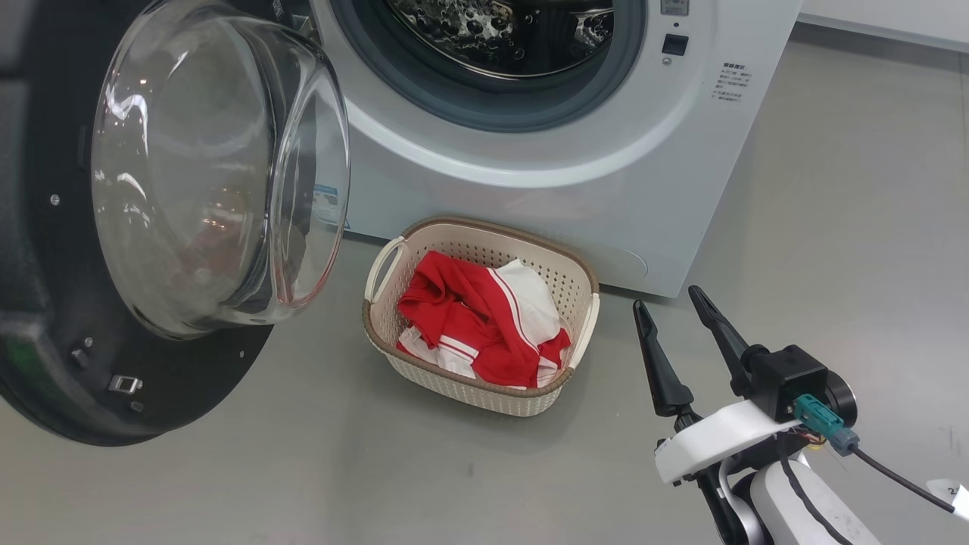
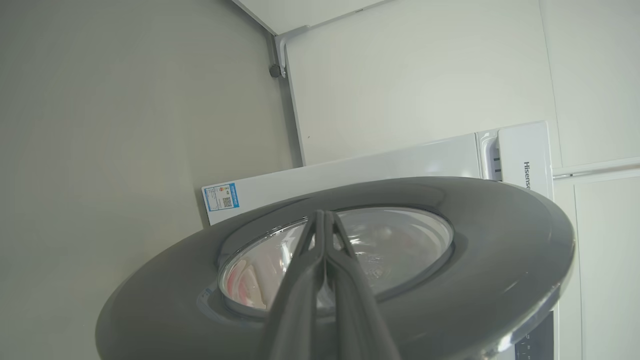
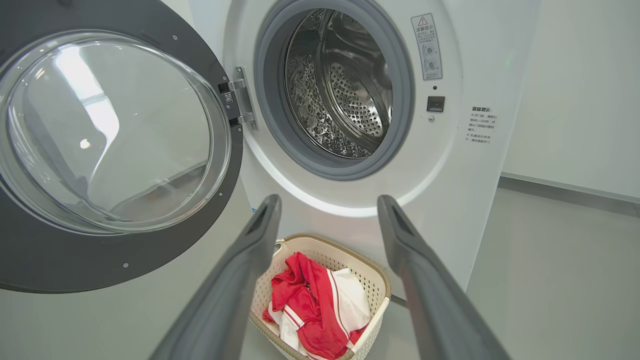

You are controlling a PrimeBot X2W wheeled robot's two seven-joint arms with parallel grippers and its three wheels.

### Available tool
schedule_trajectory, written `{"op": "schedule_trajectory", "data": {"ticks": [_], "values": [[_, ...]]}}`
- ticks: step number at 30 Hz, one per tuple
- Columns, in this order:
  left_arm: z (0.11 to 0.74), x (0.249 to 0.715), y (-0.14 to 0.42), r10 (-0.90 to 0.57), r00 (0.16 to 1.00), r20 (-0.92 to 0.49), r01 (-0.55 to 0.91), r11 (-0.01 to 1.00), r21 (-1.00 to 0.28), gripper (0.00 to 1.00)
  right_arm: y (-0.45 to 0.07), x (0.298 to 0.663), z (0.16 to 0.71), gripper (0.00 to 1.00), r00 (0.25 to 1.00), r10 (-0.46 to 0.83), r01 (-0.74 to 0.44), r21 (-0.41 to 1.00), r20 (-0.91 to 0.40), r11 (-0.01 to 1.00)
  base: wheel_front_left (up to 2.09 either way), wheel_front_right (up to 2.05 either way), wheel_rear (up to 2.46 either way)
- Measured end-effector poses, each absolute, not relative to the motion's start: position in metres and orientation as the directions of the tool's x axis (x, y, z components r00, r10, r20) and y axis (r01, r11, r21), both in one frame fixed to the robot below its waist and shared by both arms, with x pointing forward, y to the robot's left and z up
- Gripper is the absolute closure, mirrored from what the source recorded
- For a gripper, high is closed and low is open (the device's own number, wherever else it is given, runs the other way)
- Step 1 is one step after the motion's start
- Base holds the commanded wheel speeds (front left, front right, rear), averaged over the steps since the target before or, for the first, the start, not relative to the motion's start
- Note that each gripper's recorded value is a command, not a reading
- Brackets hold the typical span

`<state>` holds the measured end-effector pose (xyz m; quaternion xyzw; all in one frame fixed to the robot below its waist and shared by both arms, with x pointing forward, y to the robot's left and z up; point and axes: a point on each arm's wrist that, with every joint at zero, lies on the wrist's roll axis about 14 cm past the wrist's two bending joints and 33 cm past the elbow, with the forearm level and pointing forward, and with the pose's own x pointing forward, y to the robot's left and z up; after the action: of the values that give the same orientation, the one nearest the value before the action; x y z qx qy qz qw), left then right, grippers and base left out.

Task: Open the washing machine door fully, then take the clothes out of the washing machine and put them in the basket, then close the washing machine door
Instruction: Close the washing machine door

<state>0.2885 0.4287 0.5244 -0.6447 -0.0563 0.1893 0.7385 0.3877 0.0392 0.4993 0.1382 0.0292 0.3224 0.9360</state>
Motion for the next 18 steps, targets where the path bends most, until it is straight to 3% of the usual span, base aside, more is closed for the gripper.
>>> {"op": "schedule_trajectory", "data": {"ticks": [3, 10, 18], "values": [[0.525, 0.292, 0.421, 0.296, 0.941, -0.163, -0.189, 0.059, -0.980, 1.00, 0.039, 0.388, 0.499, 0.00, 0.790, 0.612, -0.596, 0.278, 0.034, 0.754, 0.00, 0.00, 0.00], [0.534, 0.305, 0.386, 0.098, 0.983, -0.156, -0.166, 0.098, -0.981, 1.00, 0.040, 0.389, 0.499, 0.00, 0.789, 0.613, -0.597, 0.276, 0.034, 0.753, 0.00, 0.00, 0.00], [0.536, 0.300, 0.360, -0.033, 0.989, -0.142, -0.138, 0.102, -0.985, 1.00, 0.041, 0.388, 0.502, 0.00, 0.788, 0.614, -0.601, 0.273, 0.046, 0.751, 0.00, 0.00, 0.00]]}}
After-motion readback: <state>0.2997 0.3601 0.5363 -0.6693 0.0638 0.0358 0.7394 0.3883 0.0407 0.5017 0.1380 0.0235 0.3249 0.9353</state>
